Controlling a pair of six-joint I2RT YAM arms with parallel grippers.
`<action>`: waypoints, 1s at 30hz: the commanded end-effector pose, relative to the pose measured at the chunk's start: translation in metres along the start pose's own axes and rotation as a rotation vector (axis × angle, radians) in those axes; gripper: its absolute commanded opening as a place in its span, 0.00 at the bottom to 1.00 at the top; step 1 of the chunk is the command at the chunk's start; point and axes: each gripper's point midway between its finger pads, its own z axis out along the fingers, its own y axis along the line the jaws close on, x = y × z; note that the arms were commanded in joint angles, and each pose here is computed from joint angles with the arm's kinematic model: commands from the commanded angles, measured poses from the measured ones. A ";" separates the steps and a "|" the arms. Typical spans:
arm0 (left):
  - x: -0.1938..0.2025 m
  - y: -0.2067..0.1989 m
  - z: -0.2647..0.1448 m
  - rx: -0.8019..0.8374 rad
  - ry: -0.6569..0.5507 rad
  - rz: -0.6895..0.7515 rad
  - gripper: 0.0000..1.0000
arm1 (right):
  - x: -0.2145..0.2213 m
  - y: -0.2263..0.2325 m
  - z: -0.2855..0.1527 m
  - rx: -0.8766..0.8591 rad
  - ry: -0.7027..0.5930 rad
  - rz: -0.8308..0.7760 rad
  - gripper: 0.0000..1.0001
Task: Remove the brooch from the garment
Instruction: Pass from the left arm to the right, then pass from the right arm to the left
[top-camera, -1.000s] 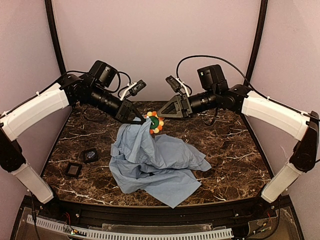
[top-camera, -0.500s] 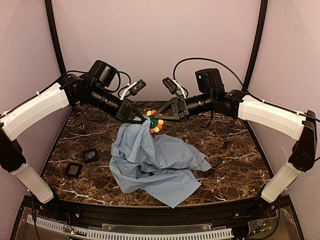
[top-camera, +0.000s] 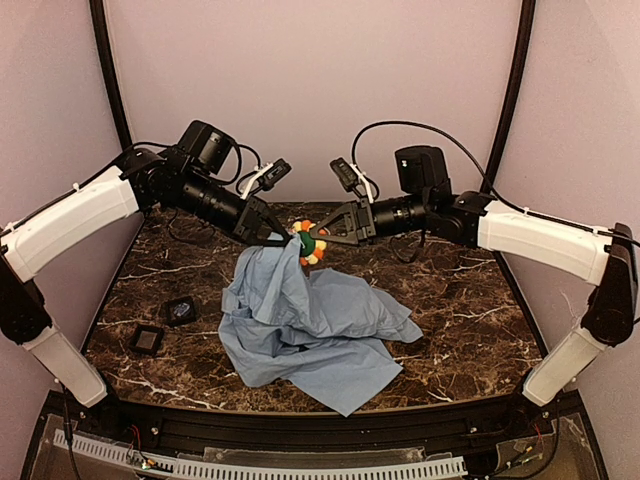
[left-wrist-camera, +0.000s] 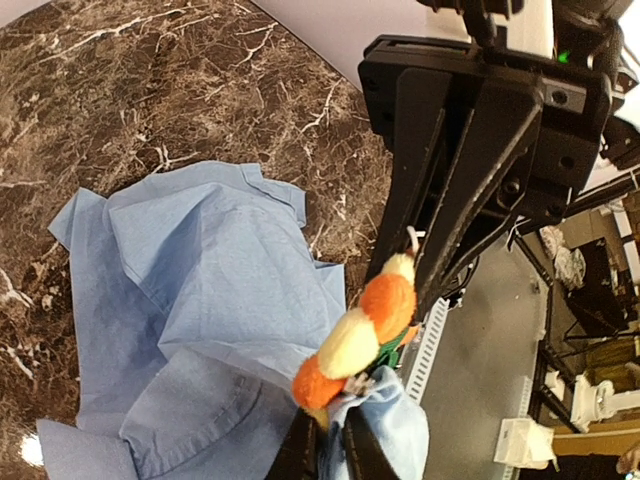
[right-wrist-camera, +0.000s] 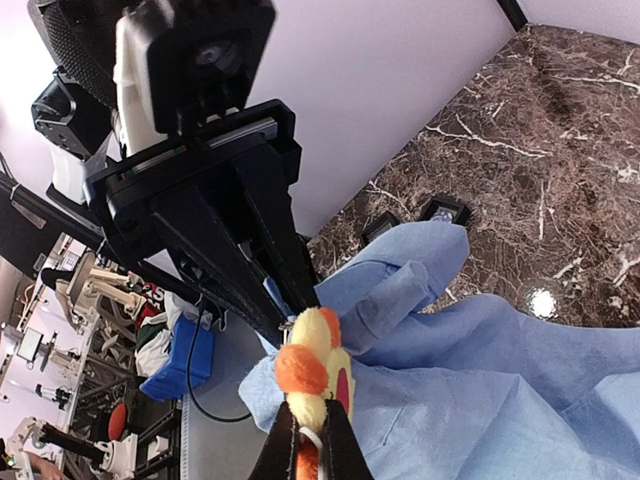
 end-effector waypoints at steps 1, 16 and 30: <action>-0.013 -0.013 -0.010 0.025 -0.083 0.024 0.22 | -0.014 0.009 -0.007 -0.021 -0.113 -0.023 0.00; -0.022 -0.020 -0.041 0.021 -0.242 -0.009 0.83 | -0.035 0.027 -0.027 -0.170 -0.212 -0.007 0.00; -0.026 -0.020 -0.025 0.087 -0.190 0.022 0.75 | -0.029 0.035 -0.026 -0.250 -0.162 0.027 0.00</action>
